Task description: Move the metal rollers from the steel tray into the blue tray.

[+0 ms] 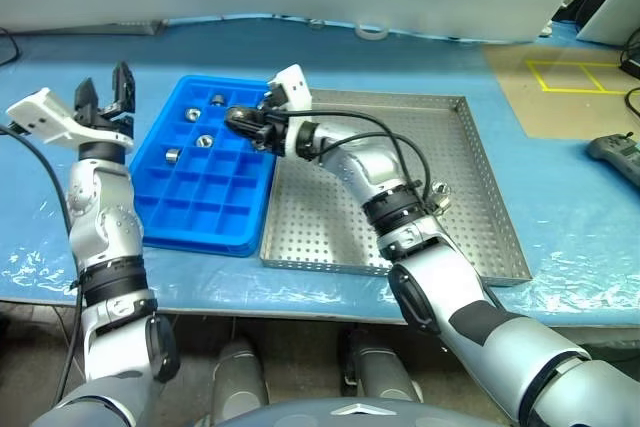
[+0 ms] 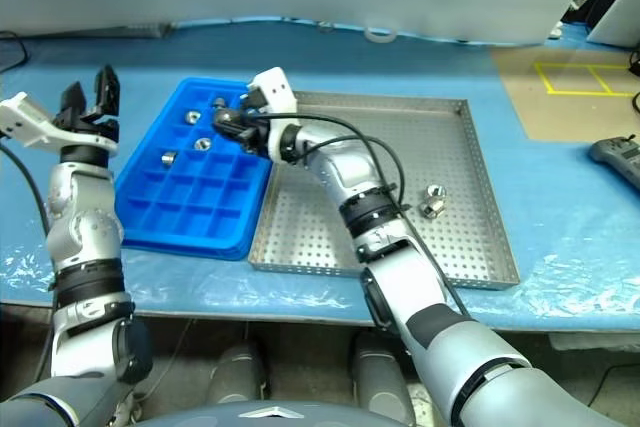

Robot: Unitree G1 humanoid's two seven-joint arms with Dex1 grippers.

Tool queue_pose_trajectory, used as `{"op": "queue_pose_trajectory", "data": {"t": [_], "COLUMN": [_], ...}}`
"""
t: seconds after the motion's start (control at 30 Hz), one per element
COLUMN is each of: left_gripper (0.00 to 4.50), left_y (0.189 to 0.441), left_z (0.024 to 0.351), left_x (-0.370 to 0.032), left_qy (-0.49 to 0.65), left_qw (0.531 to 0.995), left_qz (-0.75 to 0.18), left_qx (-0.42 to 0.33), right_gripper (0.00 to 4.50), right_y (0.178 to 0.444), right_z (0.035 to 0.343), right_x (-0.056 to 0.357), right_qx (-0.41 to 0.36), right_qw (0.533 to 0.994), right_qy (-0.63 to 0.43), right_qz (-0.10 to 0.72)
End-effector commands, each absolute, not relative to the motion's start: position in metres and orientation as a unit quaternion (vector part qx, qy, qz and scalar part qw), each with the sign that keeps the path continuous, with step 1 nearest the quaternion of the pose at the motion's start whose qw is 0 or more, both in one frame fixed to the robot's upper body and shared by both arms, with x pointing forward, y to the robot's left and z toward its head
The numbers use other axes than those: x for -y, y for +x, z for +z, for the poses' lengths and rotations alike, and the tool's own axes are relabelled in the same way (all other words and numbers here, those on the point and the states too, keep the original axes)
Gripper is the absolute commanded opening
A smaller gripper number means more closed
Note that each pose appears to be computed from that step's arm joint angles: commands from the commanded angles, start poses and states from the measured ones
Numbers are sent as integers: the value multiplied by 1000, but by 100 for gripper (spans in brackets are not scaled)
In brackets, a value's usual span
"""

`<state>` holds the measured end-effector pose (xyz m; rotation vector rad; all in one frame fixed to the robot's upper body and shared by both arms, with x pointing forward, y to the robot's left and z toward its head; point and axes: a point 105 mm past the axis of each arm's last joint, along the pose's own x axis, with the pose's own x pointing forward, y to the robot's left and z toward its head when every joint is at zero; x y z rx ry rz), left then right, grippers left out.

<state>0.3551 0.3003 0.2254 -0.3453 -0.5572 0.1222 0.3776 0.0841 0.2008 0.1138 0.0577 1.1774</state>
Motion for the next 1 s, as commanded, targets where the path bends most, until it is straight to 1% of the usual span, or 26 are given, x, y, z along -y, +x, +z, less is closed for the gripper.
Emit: {"op": "queue_pose_trajectory", "data": {"t": [0.03, 0.1, 0.2, 0.27, 0.37, 0.47, 0.57, 0.67, 0.77, 1.0], "left_gripper": [389, 389, 389, 389, 389, 389, 389, 389, 389, 389], "left_y": [332, 321, 304, 297, 286, 276, 272, 272, 274, 278], "left_z": [238, 234, 232, 227, 218, 220, 211, 207, 204, 202], "left_x": [-301, -302, -303, -302, -306, -306, -306, -301, -294, -287], "left_qy": [-128, -112, -105, -81, -63, -77, -73, -74, -65, -64], "left_qw": [943, 945, 944, 950, 951, 945, 948, 951, 956, 960], "left_qz": [76, 92, 114, 119, 140, 155, 162, 158, 145, 134], "left_qx": [296, 292, 290, 277, 267, 278, 264, 256, 247, 237], "right_gripper": [126, 126, 126, 126, 126, 126, 126, 126, 126, 126], "right_y": [366, 364, 368, 376, 391, 392, 399, 404, 412, 414], "right_z": [223, 217, 206, 199, 178, 178, 170, 171, 168, 159], "right_x": [-100, -107, -115, -115, -107, -103, -95, -89, -82, -79], "right_qx": [10, 2, -18, -25, -41, -61, -62, -66, -70, -76], "right_qw": [802, 796, 799, 813, 836, 829, 838, 844, 862, 867], "right_qy": [52, 39, 1, -27, -90, -49, -89, -88, -87, -100], "right_qz": [595, 604, 601, 581, 539, 553, 535, 524, 494, 483]}}
